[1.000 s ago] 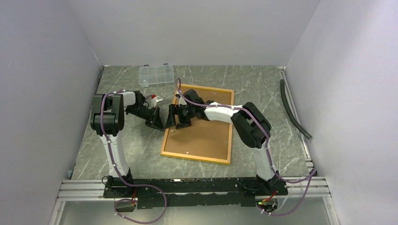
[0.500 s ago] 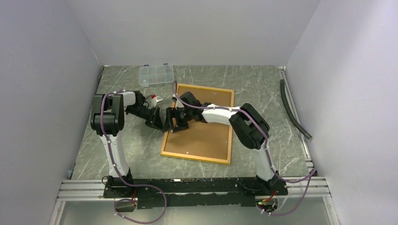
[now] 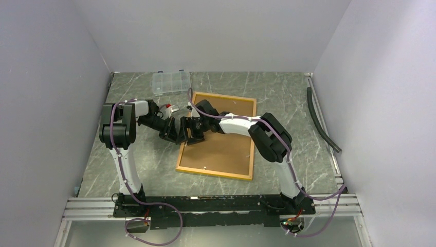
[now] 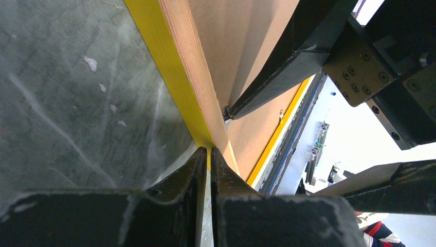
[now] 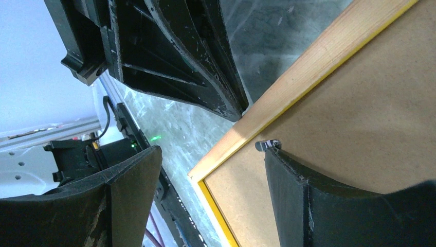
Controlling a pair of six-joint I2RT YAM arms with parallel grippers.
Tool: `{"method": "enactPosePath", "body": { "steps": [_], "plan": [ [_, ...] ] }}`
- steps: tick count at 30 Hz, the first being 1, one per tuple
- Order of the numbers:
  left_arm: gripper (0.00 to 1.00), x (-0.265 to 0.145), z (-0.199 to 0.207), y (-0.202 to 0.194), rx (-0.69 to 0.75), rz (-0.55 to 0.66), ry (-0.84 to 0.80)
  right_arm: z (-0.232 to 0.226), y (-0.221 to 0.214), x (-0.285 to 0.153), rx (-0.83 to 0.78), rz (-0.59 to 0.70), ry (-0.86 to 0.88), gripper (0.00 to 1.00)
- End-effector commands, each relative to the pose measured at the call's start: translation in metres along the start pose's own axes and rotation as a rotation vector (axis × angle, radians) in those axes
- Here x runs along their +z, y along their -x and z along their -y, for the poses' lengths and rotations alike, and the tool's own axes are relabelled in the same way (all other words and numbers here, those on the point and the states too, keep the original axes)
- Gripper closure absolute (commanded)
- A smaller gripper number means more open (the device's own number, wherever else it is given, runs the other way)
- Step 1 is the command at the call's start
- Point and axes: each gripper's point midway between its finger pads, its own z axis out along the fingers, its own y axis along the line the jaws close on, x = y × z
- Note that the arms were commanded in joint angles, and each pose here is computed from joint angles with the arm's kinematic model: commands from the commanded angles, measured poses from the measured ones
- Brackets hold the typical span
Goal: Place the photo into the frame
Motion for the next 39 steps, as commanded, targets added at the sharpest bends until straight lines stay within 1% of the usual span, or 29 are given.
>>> {"method": "enactPosePath", "body": {
  "steps": [1,8,23,35,39],
  "plan": [
    [0.87,0.0,0.013,0.01,0.07,0.028,-0.021,-0.012,0.016,0.008,-0.027,0.038,0.037,0.23],
    [0.87,-0.001,0.015,0.01,0.076,0.026,-0.023,-0.011,0.016,0.01,-0.006,0.044,0.038,0.24],
    [0.87,0.0,0.017,0.01,0.076,0.028,-0.028,-0.018,0.021,0.013,0.013,0.112,0.052,0.26],
    [0.88,0.002,0.016,0.007,0.075,0.019,-0.026,-0.037,0.025,0.018,0.0,0.149,0.082,0.25],
    [0.87,0.002,0.016,0.006,0.077,0.017,-0.023,-0.044,0.02,0.009,-0.009,0.158,0.089,0.25]
  ]
}}
